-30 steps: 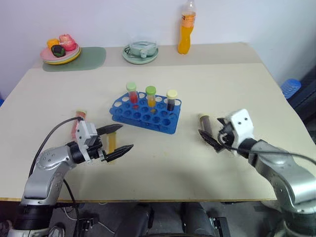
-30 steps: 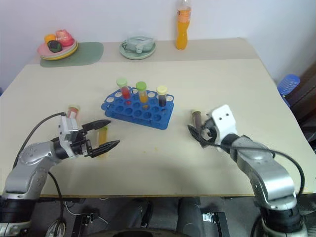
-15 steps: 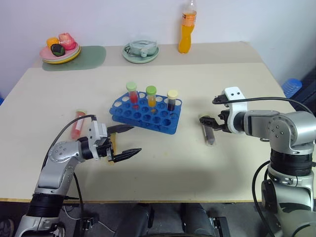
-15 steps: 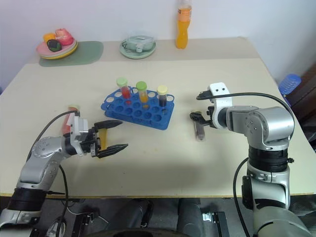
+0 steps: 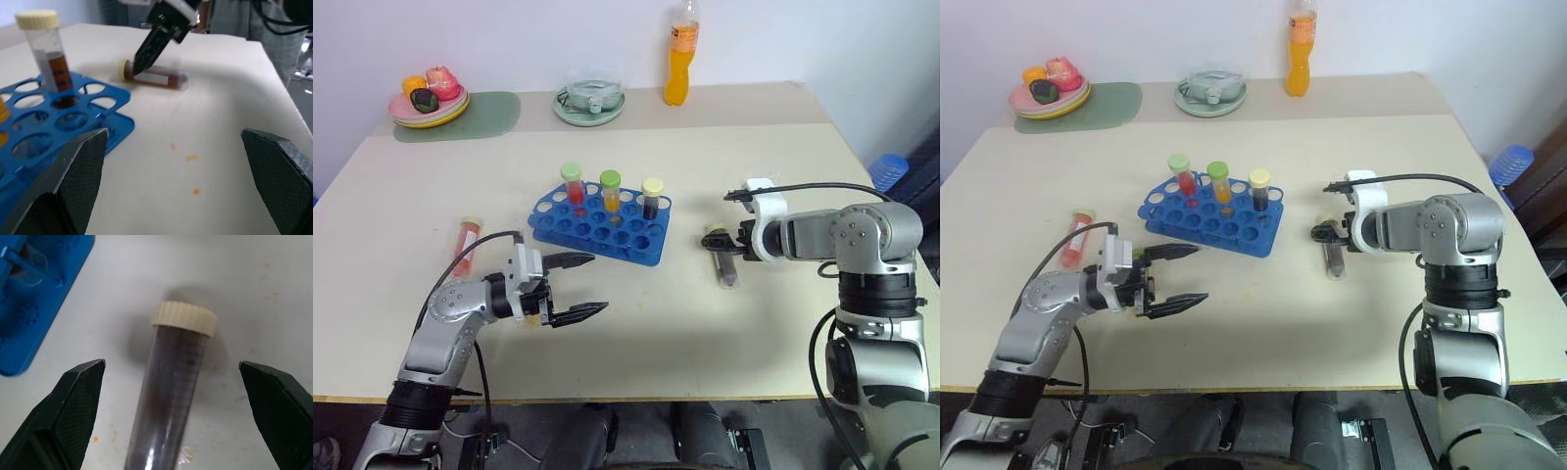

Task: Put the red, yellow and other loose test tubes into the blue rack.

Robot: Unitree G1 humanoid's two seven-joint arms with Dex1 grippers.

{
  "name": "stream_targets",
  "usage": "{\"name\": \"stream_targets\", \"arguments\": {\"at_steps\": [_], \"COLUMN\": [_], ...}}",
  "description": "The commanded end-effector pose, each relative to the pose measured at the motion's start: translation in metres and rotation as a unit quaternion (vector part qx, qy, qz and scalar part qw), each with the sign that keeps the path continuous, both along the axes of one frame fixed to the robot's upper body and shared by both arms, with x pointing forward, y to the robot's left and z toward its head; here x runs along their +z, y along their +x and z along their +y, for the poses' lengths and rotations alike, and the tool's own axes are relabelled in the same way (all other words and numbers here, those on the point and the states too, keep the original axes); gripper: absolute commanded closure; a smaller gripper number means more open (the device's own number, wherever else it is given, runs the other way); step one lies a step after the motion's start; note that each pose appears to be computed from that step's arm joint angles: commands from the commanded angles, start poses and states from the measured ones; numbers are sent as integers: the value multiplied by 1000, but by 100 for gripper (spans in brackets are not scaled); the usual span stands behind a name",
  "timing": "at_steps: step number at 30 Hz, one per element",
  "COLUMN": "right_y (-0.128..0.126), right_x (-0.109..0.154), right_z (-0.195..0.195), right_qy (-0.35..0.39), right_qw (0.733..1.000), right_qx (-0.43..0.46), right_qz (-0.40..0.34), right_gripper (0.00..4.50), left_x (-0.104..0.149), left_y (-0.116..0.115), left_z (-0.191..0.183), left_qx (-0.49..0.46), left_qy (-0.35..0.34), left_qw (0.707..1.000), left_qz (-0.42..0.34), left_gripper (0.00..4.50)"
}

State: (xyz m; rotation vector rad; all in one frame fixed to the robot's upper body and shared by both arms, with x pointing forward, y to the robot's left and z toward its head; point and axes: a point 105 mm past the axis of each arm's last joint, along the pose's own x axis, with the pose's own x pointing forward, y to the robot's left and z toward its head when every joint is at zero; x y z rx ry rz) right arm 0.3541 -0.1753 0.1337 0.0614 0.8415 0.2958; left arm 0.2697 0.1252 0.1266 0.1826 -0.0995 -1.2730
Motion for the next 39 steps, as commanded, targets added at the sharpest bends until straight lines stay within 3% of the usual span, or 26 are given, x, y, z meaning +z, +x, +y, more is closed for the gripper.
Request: {"name": "stream_targets", "arguments": {"at_steps": [1,3,5,12,17,20,24,28,32,36,39], "right_y": [4,3,0,-7,-16,-21,-47,-68,-72,-63,-41], "right_x": [3,-2,-8,-11,-2,14,40,62,89,97,98], "right_z": [-2,-4,-6,1,7,12,24,43,67,86,97], "right_qy": [-5,-22,-40,-88,-126,-126,-71,8,53,63,113], "right_qw": [1000,999,999,996,989,972,929,886,826,775,766], "right_qx": [-18,-25,-27,10,71,144,255,302,302,302,248], "right_qz": [4,11,18,1,-42,-138,-259,-351,-473,-552,-583], "right_gripper": [0,0,54,363,370,370,370,370,370,370,370], "left_x": [6,5,3,2,3,6,9,8,8,6,-3], "left_y": [-1,-2,-2,-4,-3,2,11,19,27,34,36], "left_z": [-4,-4,-4,-1,0,3,10,13,16,21,25], "left_qx": [-4,-4,-3,1,10,29,65,84,100,113,117], "left_qy": [-3,-2,-3,-3,-6,-16,-36,-52,-62,-66,-51], "left_qw": [1000,1000,1000,1000,1000,999,997,995,993,991,992], "left_qz": [-14,-13,-12,-9,-8,-8,-11,-6,-7,-10,-11], "left_gripper": [5,5,0,0,0,0,0,0,0,0,0]}}
